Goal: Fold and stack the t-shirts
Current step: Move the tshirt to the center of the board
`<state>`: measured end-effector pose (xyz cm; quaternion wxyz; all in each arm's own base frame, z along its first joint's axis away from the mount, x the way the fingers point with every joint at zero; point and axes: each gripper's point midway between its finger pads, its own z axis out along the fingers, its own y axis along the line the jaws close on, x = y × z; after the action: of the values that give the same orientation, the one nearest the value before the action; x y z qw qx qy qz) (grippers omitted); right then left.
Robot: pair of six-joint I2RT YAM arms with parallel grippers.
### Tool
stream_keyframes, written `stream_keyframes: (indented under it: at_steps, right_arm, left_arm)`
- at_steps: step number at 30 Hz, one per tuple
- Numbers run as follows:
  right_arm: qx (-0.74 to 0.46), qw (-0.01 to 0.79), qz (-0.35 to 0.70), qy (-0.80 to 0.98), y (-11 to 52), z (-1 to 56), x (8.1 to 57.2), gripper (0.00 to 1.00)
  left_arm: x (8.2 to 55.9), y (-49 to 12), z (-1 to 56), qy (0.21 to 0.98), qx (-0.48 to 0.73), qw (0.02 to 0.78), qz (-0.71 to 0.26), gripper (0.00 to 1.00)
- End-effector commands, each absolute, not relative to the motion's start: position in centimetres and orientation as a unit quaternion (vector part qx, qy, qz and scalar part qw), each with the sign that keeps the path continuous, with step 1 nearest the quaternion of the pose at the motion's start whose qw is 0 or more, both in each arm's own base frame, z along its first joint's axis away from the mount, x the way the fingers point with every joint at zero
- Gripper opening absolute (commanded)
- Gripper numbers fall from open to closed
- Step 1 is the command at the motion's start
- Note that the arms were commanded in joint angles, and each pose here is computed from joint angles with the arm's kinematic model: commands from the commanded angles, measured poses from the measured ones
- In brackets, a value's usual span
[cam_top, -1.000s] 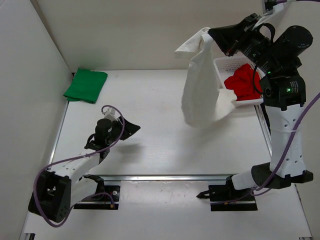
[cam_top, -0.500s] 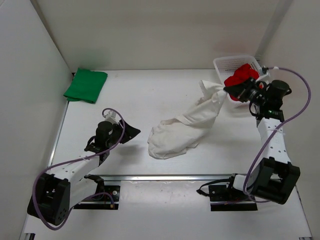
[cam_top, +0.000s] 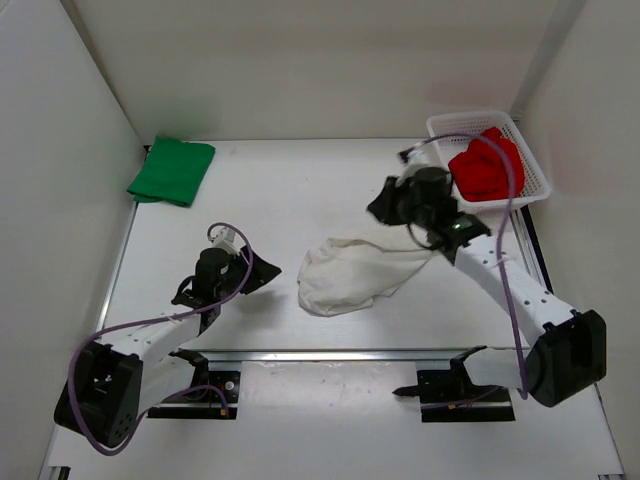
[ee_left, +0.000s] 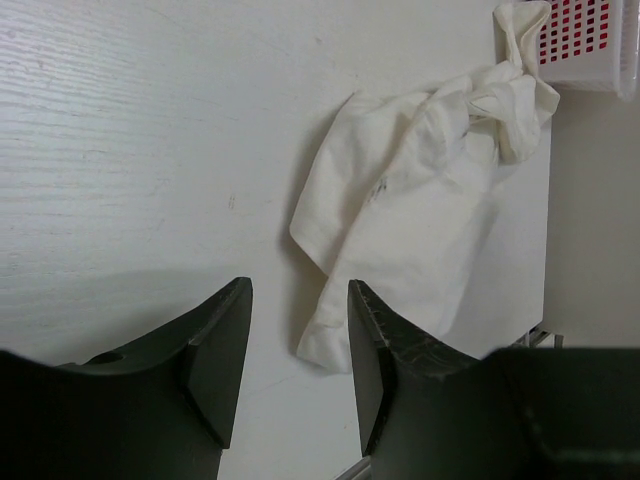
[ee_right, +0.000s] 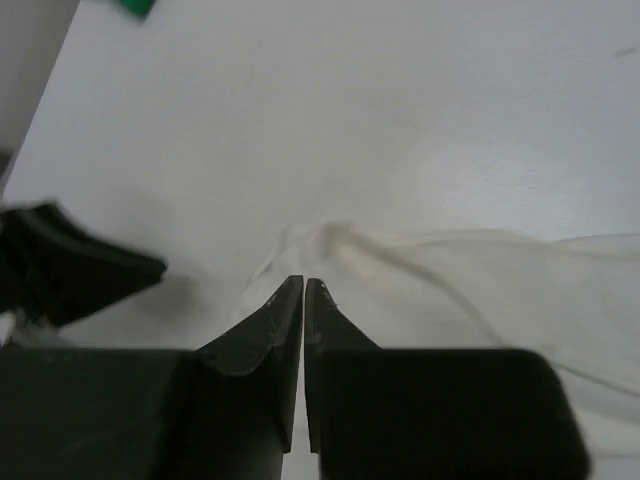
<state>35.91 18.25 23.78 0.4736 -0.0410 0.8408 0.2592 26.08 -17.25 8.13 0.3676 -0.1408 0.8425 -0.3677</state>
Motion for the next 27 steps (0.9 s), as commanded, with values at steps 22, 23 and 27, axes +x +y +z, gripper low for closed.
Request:
stream_keyframes:
  at_steps: [22, 23, 27]
  right_arm:
    - [-0.131, 0.362, 0.059, 0.921, 30.5, 9.6, 36.3, 0.43]
    - [-0.133, 0.358, 0.065, 0.922, 30.7, 9.5, 36.2, 0.39]
    - [-0.127, 0.352, 0.076, 0.924, 30.7, 9.2, 36.0, 0.21]
  left_arm:
    - [25.4, -18.2, 6.2, 0.849, -0.129, 0.342, -0.381, 0.53]
    - [25.4, -18.1, 6.2, 0.85, -0.131, 0.34, -0.381, 0.53]
    - [25.6, -18.2, 6.2, 0.849, -0.13, 0.342, -0.381, 0.54]
